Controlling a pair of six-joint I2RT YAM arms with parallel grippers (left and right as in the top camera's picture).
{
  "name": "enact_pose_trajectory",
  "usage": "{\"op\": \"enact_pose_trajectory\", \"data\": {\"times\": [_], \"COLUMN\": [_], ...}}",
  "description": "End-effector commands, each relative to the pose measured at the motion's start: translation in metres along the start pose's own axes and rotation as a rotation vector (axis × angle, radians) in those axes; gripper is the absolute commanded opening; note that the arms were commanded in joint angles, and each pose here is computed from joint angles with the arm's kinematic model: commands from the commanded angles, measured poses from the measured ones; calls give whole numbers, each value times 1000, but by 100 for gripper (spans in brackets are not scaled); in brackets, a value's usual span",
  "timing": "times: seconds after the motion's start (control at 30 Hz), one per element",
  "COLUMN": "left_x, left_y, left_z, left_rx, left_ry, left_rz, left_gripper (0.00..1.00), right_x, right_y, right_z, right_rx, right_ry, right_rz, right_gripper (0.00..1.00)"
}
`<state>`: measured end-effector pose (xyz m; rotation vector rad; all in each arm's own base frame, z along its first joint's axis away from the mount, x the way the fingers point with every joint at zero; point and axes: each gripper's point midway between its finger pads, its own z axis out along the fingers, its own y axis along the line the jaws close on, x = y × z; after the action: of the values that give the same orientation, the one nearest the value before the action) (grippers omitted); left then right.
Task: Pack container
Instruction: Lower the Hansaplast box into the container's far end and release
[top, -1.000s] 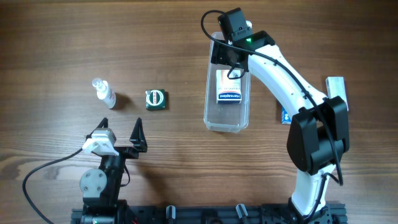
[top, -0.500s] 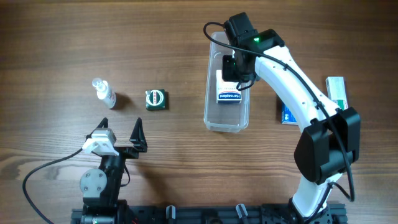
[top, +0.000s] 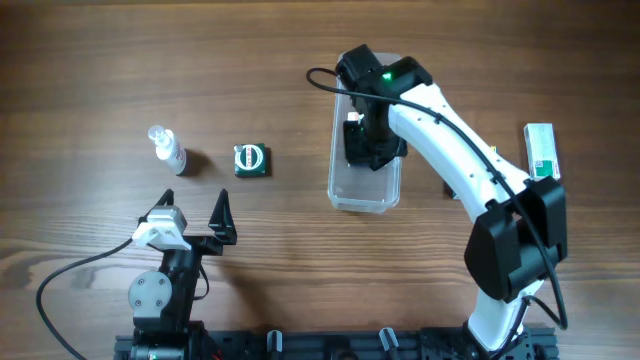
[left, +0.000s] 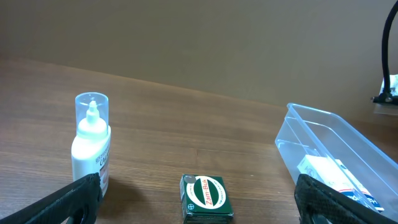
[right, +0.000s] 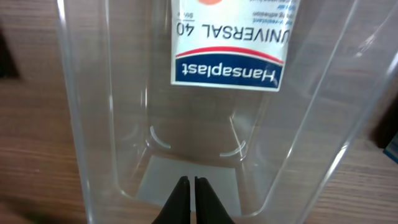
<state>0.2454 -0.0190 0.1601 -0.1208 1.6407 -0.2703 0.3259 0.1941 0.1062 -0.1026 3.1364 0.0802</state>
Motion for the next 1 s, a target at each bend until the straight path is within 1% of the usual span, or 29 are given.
{"op": "enact_pose_trajectory", "data": {"times": [0.0, 0.1, 0.23, 0.47, 0.77, 0.97], "left_x": [2, 2, 2, 2, 2, 2], "left_y": [-1, 0, 0, -1, 0, -1], "left_z": [0, 0, 0, 0, 0, 0], "left_rx": [9, 8, 8, 9, 8, 9], "left_ry": [0, 0, 0, 0, 0, 0], "left_rz": [12, 12, 12, 12, 12, 12], "left_gripper": [100, 100, 100, 100, 100, 100], "right_x": [3, 3, -2, 4, -13, -13], "right_y": [-5, -17, -15, -19, -11, -13], "right_z": [13, 26, 45, 75, 77, 78], "right_rx": [53, 117, 101, 95, 62, 71], "right_ry": [23, 29, 1, 5, -59, -57], "right_rz": [40, 75, 75, 76, 72, 92], "right_gripper": [5, 5, 4, 4, 5, 5]}}
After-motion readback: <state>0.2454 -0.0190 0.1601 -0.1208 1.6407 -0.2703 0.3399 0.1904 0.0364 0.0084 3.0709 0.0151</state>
